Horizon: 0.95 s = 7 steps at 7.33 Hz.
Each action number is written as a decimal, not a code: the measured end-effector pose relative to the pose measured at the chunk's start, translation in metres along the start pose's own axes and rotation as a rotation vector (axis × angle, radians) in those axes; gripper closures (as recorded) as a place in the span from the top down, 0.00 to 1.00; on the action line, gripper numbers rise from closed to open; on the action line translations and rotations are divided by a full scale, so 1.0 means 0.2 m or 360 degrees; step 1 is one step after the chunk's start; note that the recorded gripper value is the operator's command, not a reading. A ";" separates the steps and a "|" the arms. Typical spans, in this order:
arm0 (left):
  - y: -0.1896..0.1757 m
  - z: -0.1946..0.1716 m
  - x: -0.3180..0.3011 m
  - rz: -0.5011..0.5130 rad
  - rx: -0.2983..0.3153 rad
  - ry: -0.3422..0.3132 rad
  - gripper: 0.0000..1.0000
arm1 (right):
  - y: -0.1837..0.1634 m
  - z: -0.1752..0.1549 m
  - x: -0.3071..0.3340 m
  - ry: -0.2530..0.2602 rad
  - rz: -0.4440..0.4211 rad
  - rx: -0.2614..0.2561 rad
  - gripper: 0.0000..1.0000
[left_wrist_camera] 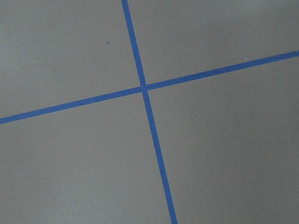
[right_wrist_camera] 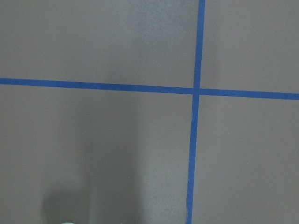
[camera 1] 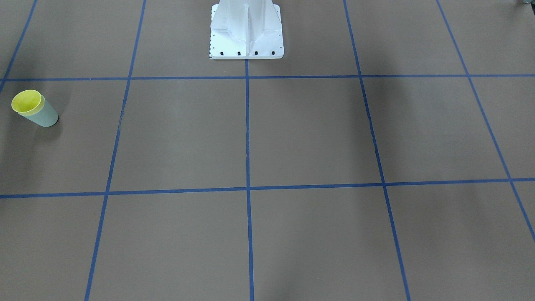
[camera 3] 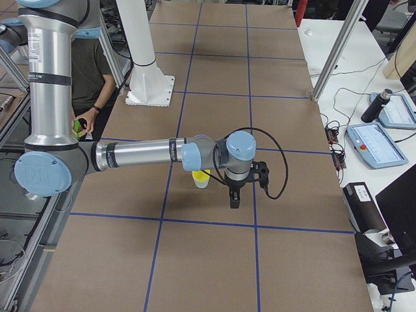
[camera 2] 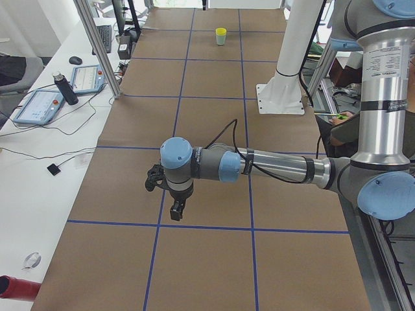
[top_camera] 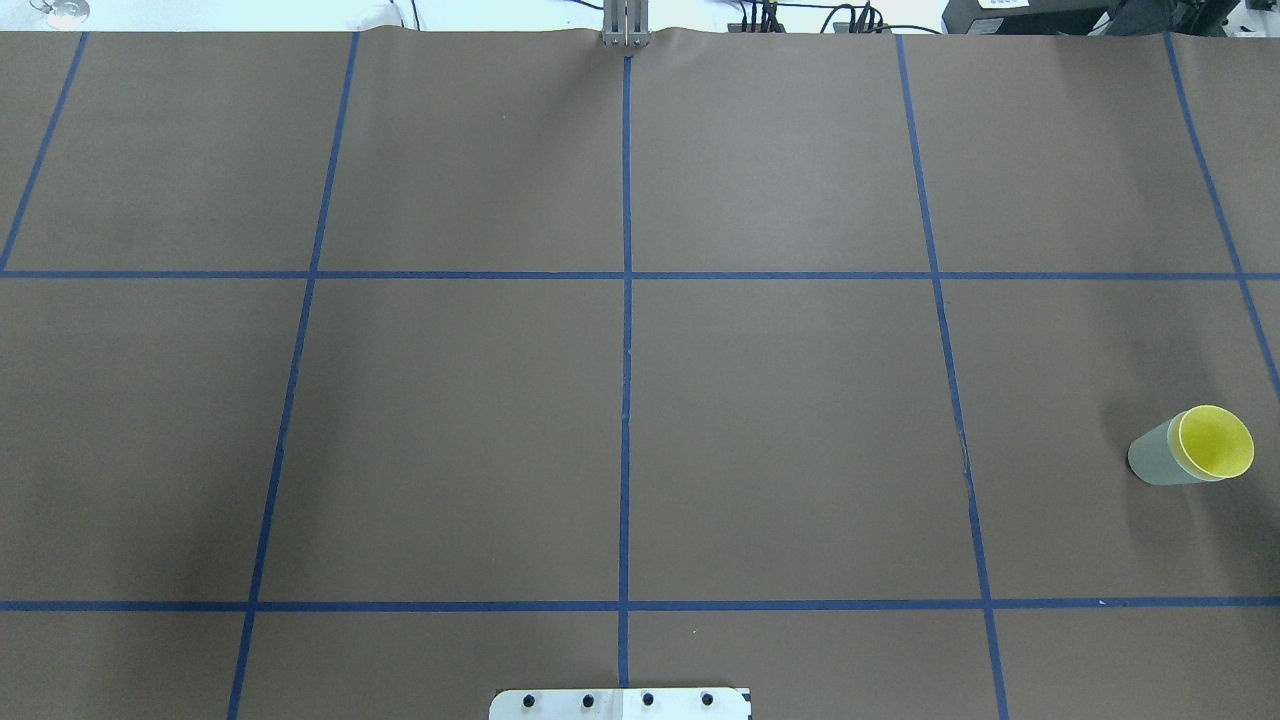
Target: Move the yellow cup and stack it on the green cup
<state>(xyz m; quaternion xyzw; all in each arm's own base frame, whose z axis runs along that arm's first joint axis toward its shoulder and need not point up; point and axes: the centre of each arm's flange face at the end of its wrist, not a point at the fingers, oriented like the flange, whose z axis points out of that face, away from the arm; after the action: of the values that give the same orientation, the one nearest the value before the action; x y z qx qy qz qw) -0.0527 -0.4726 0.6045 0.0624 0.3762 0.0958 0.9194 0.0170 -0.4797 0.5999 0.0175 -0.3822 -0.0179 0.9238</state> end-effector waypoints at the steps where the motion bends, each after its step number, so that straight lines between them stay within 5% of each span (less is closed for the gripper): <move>1: 0.00 0.00 0.00 -0.0003 -0.0003 0.0002 1.00 | 0.00 0.00 0.00 0.0000 0.0000 0.0000 1.00; 7: 0.02 0.02 -0.02 -0.0289 -0.0023 -0.0013 1.00 | 0.00 0.00 0.00 0.0003 0.0002 -0.0002 1.00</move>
<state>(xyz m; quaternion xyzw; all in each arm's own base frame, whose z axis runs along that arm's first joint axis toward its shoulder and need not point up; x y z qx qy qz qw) -0.0538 -0.4702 0.6111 0.0219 0.3759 0.0143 0.9263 0.0171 -0.4797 0.6009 0.0168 -0.3814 -0.0177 0.9241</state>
